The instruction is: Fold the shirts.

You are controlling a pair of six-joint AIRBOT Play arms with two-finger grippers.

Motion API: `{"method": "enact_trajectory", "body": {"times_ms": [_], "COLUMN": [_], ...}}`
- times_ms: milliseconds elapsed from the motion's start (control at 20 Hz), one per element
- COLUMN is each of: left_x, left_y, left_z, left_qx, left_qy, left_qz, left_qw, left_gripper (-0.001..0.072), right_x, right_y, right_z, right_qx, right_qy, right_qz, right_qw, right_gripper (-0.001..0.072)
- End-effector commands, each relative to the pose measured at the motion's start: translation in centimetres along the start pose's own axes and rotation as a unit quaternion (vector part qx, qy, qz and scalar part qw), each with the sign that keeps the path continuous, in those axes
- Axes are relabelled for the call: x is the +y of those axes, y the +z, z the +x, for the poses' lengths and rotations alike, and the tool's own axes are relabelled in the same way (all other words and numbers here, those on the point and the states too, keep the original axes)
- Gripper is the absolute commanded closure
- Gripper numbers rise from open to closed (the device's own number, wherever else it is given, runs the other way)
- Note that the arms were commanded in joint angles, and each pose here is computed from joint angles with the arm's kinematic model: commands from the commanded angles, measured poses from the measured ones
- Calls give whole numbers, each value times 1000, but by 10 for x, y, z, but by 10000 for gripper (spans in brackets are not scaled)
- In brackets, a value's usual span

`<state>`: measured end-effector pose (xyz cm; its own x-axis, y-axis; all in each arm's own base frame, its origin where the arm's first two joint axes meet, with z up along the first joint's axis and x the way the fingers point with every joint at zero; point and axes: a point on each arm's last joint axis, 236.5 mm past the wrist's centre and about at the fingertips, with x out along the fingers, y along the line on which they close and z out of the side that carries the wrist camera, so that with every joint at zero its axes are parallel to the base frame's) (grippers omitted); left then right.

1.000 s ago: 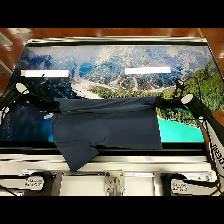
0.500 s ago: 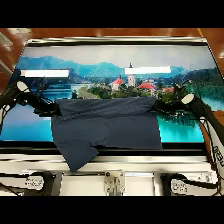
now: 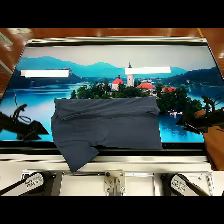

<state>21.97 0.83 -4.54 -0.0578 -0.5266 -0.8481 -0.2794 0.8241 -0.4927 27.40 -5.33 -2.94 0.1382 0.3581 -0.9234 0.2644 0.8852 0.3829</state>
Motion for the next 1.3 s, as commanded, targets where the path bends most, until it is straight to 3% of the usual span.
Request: {"method": "enact_trajectory", "body": {"times_ms": [0, 200, 650, 700, 850, 900, 1000, 1050, 1150, 1250], "left_x": [5, -3, 5, -1, -7, -8, -11, -15, -20, -22], "left_y": [-48, -42, -30, -28, -25, -28, -32, -37, -45, -51], "left_z": [44, 65, 95, 99, 110, 114, 113, 111, 105, 100], "left_qx": [-1, -28, -10, -9, -4, 4, 13, 23, 40, 48], "left_qy": [-52, -84, -62, -72, -68, -67, -73, -84, -104, -120], "left_qz": [-41, -57, -49, -38, -20, -15, -3, 8, 14, 16], "left_qw": [998, 994, 997, 997, 997, 998, 997, 996, 994, 992], "left_gripper": [123, 123, 129, 196, 203, 268, 603, 672, 673, 672], "right_x": [2, 7, 8, 8, 9, 9, 6, 1, -9, -4], "right_y": [-14, -4, -3, -3, -4, -5, -12, -18, -37, -62], "right_z": [-9, -9, -9, -9, -9, -9, -9, -9, -3, 16], "right_qx": [4, -16, -18, -18, -17, -14, 0, 13, 51, 95], "right_qy": [41, 51, 54, 54, 54, 55, 48, 38, 21, 45], "right_qz": [21, 24, 31, 33, 35, 36, 37, 34, 31, 47], "right_qw": [999, 998, 998, 998, 998, 998, 998, 999, 998, 993], "right_gripper": [136, 136, 136, 136, 136, 137, 137, 134, 90, 91]}}
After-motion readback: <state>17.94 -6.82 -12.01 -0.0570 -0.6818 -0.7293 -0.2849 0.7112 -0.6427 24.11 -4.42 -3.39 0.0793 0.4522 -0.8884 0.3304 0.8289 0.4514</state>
